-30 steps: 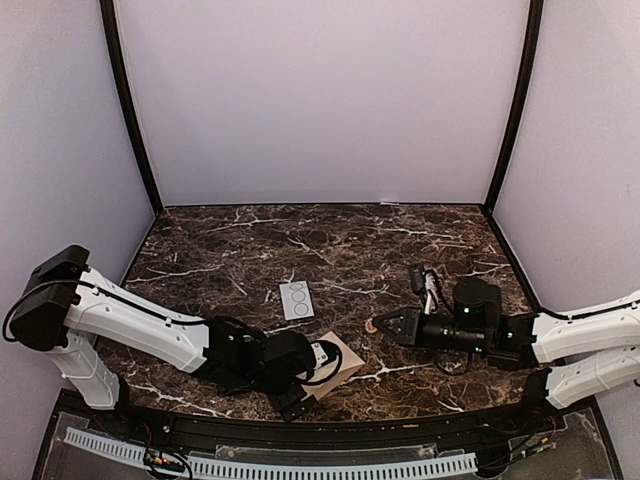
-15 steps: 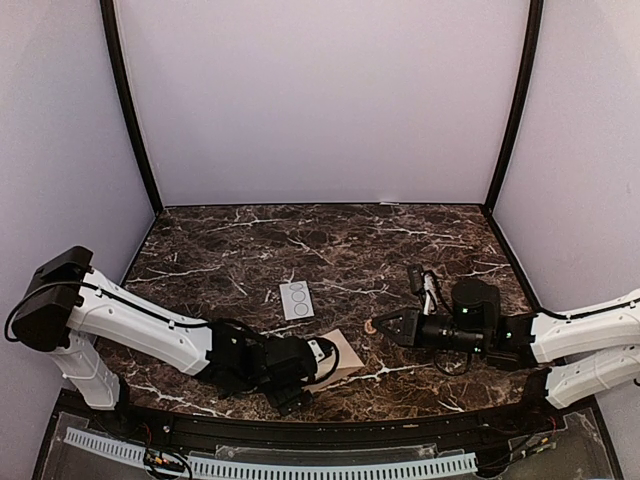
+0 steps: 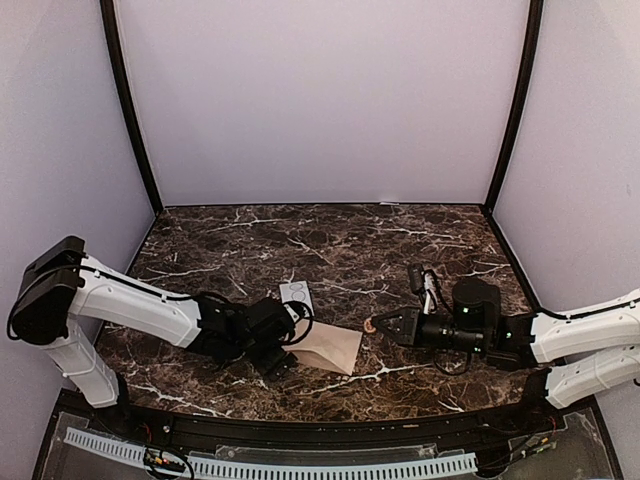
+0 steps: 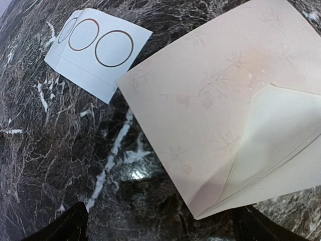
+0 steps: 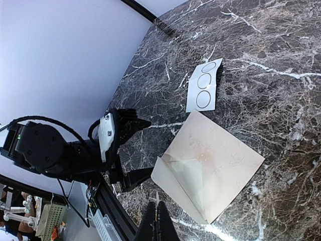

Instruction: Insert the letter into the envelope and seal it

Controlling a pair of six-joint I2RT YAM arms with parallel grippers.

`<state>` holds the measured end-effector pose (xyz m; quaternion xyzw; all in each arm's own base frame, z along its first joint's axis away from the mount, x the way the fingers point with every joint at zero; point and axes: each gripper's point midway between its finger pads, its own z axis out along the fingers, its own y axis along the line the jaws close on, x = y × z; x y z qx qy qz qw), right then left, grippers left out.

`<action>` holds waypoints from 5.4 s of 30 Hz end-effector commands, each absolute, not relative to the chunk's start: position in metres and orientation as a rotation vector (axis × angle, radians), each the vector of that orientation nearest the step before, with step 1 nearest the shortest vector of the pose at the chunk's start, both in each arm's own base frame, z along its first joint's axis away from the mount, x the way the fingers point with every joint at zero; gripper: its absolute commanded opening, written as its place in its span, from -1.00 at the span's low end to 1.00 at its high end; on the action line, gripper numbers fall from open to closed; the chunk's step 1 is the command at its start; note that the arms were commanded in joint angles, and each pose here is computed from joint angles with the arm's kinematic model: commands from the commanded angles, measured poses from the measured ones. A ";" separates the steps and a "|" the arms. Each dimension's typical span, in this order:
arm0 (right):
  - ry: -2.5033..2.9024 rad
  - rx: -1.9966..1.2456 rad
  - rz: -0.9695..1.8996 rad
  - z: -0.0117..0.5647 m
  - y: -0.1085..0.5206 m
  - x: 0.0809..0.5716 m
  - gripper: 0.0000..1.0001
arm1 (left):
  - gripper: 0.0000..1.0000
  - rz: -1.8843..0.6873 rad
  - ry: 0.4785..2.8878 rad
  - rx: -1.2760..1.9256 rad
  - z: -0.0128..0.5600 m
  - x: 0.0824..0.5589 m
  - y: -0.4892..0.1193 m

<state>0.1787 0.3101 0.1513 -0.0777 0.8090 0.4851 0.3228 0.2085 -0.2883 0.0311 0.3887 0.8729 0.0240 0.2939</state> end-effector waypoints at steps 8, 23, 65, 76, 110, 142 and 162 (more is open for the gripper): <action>2.063 -0.181 1.325 0.170 0.315 0.183 -1.00 | 0.98 -0.012 2.391 0.893 0.017 0.245 -0.285; 2.056 -0.196 1.329 0.165 0.317 0.196 -1.00 | 0.98 -0.356 2.441 0.637 0.045 0.254 -0.315; 2.107 -0.215 1.395 0.140 0.330 0.202 -1.00 | -0.46 -0.803 2.348 0.743 0.050 0.230 -0.404; 2.164 -0.250 1.320 0.122 0.342 0.213 -1.00 | -0.47 -0.711 2.441 0.789 0.017 0.223 -0.390; 2.309 -0.260 1.246 0.051 0.374 0.253 -1.00 | -0.67 -0.440 2.573 0.926 -0.020 0.216 -0.356; 2.352 -0.241 1.203 0.034 0.369 0.255 -1.00 | -0.64 -0.417 2.515 0.913 0.003 0.231 -0.367; 2.353 -0.245 1.216 0.032 0.372 0.255 -1.00 | -0.45 -0.476 2.392 0.862 0.044 0.255 -0.397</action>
